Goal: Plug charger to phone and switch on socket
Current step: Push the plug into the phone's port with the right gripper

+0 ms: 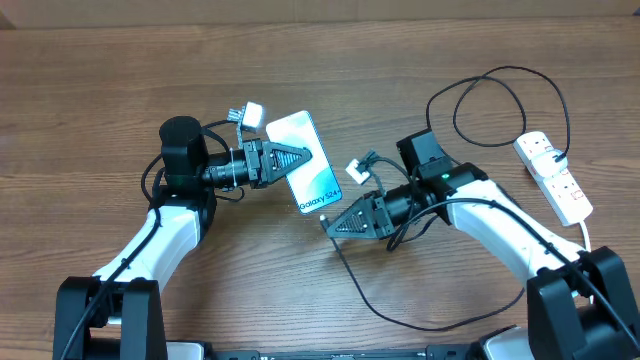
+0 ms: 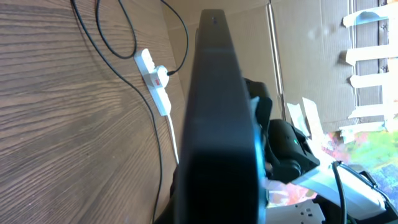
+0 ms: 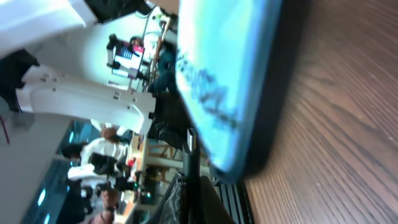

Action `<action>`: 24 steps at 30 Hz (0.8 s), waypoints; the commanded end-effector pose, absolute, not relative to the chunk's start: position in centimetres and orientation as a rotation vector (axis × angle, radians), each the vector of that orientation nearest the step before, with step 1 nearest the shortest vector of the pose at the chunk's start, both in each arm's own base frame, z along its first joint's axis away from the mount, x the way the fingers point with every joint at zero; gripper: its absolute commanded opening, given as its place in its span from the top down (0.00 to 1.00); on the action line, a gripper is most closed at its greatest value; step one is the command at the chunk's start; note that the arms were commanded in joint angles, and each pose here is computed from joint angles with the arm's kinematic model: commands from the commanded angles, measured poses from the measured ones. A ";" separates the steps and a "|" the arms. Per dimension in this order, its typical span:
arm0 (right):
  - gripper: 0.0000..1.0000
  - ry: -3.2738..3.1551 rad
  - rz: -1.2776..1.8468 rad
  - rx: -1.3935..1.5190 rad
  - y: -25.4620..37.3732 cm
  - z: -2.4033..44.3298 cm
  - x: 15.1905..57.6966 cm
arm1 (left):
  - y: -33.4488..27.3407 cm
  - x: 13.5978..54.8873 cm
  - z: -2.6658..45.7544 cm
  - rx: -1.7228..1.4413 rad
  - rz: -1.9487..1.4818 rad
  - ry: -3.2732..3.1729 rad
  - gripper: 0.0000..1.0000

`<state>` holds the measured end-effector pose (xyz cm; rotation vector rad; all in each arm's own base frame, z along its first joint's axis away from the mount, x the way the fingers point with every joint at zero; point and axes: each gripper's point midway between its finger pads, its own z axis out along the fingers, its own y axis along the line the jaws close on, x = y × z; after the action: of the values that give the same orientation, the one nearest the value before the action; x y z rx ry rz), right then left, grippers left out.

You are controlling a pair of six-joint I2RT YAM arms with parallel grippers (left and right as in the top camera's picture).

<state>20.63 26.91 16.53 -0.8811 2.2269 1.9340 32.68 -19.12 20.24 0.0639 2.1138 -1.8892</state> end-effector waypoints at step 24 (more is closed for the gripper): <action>0.96 2.221 1.826 -0.901 27.5 16.9 22.1 | -18.7 31.3 21.2 0.199 -1.942 2.085 0.96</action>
<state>21.22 27.41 16.14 -0.9069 2.2249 1.8710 31.65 -19.21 20.30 0.1240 2.1209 -1.9360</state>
